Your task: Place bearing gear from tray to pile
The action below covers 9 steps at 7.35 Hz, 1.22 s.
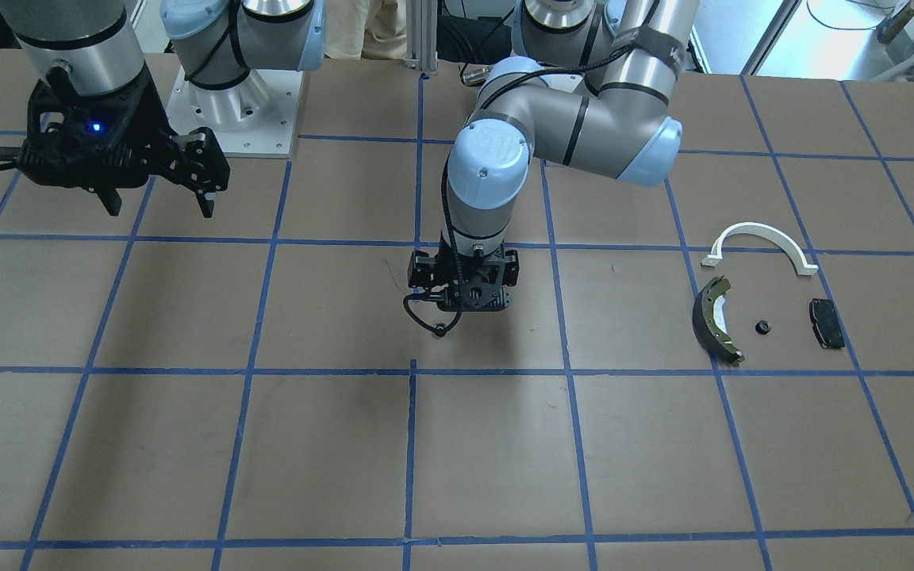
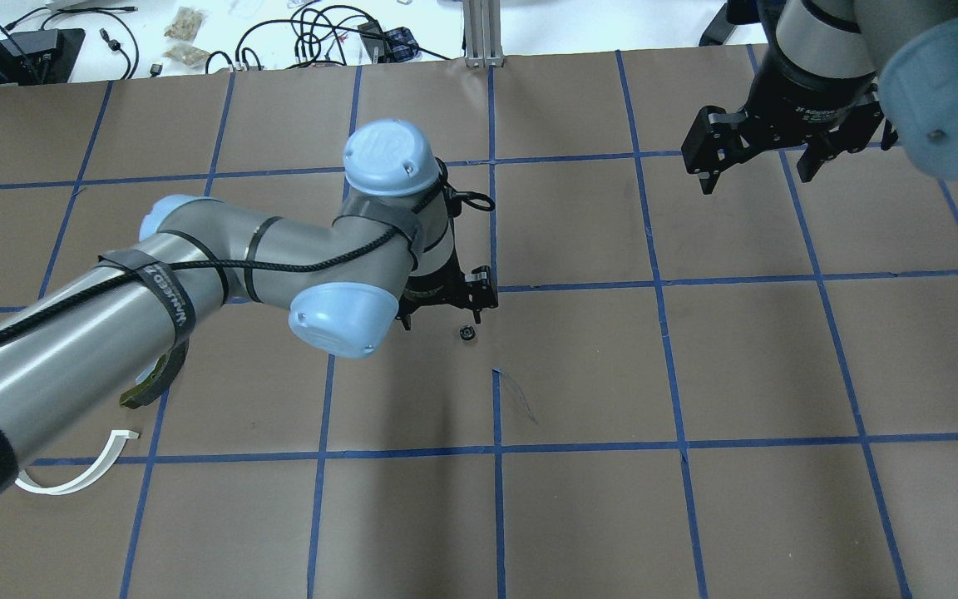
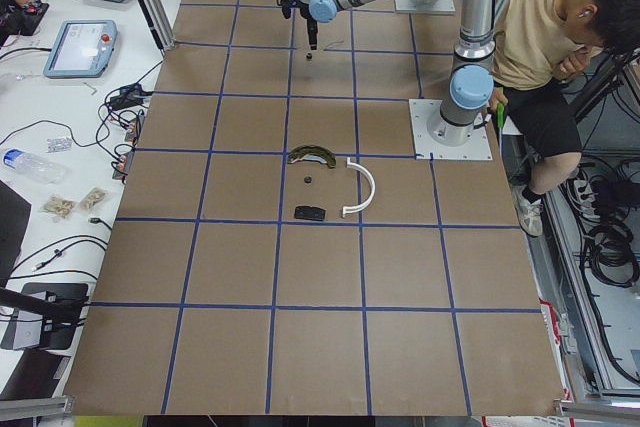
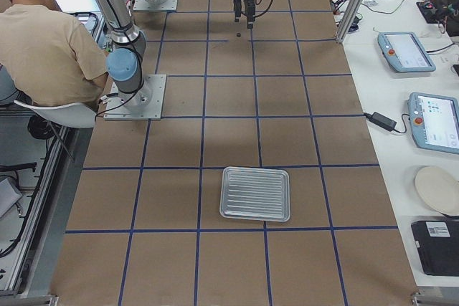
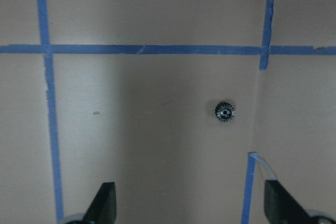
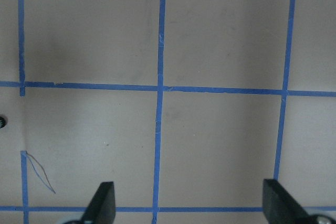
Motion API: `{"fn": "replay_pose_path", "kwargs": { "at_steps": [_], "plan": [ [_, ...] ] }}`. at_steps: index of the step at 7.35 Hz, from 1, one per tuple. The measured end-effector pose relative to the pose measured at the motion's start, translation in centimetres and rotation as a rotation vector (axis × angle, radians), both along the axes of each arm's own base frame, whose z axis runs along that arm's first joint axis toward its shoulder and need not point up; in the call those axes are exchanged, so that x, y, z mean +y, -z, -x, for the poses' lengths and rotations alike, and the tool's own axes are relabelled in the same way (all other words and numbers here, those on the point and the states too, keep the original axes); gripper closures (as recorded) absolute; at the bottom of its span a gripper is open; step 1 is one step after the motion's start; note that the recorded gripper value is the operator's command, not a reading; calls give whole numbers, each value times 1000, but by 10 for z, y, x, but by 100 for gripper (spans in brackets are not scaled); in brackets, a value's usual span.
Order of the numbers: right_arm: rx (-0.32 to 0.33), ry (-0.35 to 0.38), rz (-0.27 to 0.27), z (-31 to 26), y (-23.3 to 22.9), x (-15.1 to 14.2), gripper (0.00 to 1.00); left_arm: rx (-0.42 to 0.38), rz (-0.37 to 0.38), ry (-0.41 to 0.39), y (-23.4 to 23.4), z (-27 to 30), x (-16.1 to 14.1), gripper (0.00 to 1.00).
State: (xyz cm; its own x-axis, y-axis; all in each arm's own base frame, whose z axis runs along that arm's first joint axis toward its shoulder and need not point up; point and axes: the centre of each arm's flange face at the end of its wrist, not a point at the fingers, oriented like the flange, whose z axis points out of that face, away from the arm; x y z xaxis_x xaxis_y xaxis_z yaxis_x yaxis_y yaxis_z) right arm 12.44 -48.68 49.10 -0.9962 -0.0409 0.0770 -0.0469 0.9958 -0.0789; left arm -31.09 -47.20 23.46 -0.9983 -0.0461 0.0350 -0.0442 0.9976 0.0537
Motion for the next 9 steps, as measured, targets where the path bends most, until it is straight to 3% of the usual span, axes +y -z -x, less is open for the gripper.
{"fn": "replay_pose_path", "kwargs": {
  "at_steps": [3,6,7,8,9],
  "plan": [
    [-40,19,38,-5,-3,3,0,-9,21,39,52,25,11,3],
    [-64,-46,24,-7,1,4,0,-36,58,52,68,28,6,6],
    [-63,-58,23,-6,2,4,0,-38,71,51,71,28,4,22],
    [-63,-59,22,-6,2,3,0,-42,78,51,74,28,2,66],
    [-62,-57,21,-6,2,4,0,-45,84,52,75,28,1,91]
  ]
}}
